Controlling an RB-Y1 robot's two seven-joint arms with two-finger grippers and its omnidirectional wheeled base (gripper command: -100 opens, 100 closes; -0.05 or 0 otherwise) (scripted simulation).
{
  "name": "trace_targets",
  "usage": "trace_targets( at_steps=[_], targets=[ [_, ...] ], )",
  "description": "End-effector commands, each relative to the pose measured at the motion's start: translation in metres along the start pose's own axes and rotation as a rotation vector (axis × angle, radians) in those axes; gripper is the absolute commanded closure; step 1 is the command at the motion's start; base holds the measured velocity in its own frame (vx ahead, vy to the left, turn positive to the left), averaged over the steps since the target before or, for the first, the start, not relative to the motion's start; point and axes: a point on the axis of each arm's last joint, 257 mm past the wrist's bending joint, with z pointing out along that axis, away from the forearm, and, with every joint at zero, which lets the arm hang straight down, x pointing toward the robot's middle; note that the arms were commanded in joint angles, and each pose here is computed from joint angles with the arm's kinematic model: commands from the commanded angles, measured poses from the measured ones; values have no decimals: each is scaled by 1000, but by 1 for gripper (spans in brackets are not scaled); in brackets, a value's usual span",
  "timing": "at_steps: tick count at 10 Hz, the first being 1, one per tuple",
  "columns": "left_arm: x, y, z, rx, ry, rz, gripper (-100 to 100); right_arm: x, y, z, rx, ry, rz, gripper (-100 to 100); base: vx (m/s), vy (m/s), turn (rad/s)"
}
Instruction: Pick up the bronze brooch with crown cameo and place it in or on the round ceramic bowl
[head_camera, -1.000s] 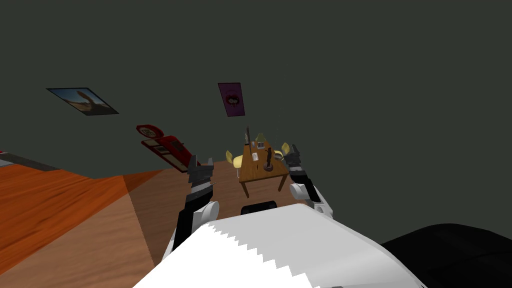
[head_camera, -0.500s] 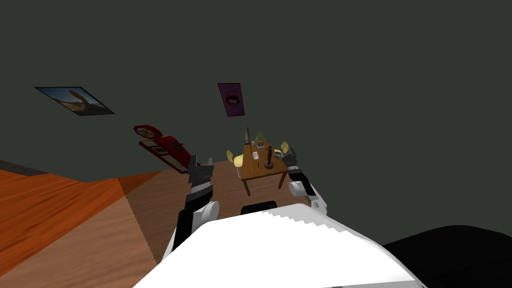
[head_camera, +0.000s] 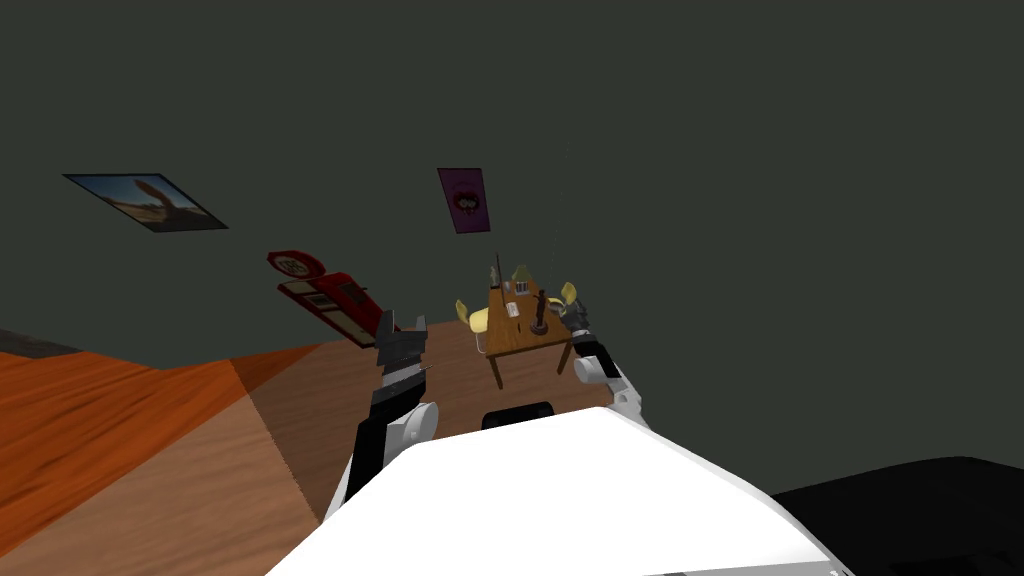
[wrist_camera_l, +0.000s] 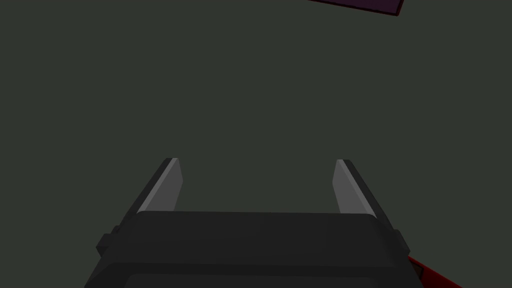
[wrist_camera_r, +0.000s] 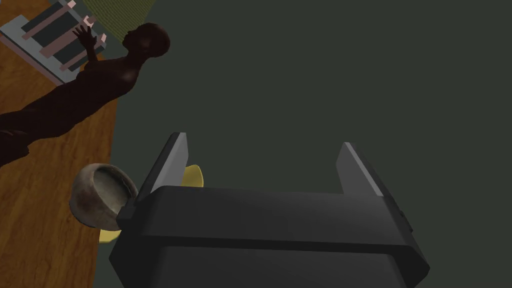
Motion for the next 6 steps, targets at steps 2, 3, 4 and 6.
trace_targets(
  at_steps=[2,3,4,6],
  targets=[
    [0,0,0,0,0,0,0,-24,-19,2,49,-48,60,-100,-34,60,-15],
    [0,0,0,0,0,0,0,-36,-31,6,79,-80,113,-100,-27,58,-18],
    [0,0,0,0,0,0,0,-47,-42,10,106,-110,164,-100,-43,88,-19],
    [0,0,0,0,0,0,0,-61,-57,11,140,-150,217,-100,-26,82,-5]
  ],
)
